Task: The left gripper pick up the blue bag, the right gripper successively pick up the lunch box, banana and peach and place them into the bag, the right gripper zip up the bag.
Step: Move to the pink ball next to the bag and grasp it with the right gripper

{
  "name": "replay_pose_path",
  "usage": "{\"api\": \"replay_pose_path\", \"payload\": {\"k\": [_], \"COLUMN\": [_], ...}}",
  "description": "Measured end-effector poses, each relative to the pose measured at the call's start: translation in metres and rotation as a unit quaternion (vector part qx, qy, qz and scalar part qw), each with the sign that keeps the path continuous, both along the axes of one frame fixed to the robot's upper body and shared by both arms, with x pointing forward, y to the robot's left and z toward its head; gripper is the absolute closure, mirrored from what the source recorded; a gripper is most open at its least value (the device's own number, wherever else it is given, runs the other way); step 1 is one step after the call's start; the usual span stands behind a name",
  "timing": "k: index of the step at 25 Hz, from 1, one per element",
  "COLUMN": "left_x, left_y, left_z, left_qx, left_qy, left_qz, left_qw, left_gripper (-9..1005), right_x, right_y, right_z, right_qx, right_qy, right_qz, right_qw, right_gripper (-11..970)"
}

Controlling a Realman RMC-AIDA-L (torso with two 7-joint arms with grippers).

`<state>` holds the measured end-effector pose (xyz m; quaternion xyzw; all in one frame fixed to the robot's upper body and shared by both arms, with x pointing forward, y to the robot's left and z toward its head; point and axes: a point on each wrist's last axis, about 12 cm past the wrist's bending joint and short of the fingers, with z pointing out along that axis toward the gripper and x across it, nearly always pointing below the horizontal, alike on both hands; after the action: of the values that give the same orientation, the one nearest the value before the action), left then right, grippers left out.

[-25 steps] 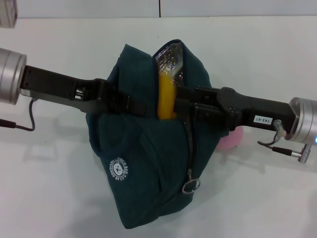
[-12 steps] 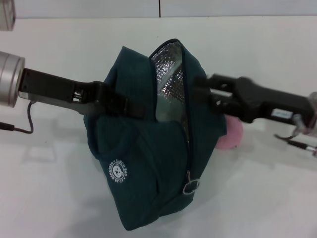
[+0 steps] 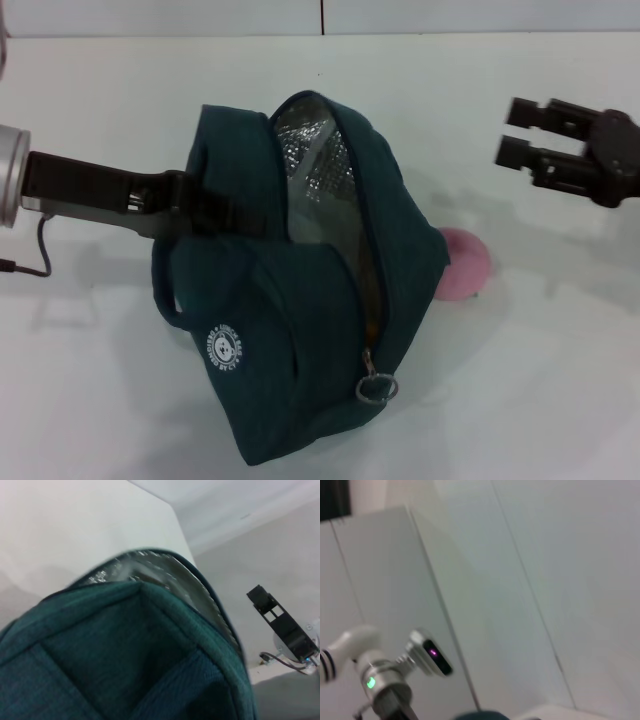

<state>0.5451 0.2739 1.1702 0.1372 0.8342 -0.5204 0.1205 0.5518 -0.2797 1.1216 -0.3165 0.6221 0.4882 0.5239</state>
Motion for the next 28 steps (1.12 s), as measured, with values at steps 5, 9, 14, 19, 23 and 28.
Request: {"api": "replay_pose_path", "payload": {"k": [5,9,14,19,23,28], "left_x": [0.002,0.003,0.003,0.004,0.004,0.005], "left_y": [0.004,0.004,0.005,0.004,0.004,0.003], "left_z": [-0.002,-0.002,-0.002,-0.002,-0.001,-0.001], "left_qx": [0.005,0.005,0.006,0.006,0.006,0.006], "left_qy": [-0.002,-0.003,-0.004,-0.005,-0.006,-0.007], "left_qz": [0.009,0.011,0.012,0.011,0.012,0.011], "left_qw": [1.0,1.0,1.0,1.0,1.0,1.0], "left_gripper": [953,953,953,953,953,953], "right_x": [0.005,0.009,0.01,0.014,0.017,0.022], "right_y": [-0.02,-0.019,-0.002,0.017,0.026,0.031], "right_z": [-0.004,-0.017,-0.031,-0.04,-0.043,-0.045], "right_qx": [-0.077,-0.147,-0.19,-0.221,-0.233,-0.249], "right_qy": [0.013,0.04,0.047,0.046,0.044,0.047], "right_qz": [-0.012,-0.012,-0.006,0.001,0.005,0.004], "right_qw": [0.997,0.988,0.981,0.974,0.972,0.967], "right_gripper": [269,164,113,110,108,112]}}
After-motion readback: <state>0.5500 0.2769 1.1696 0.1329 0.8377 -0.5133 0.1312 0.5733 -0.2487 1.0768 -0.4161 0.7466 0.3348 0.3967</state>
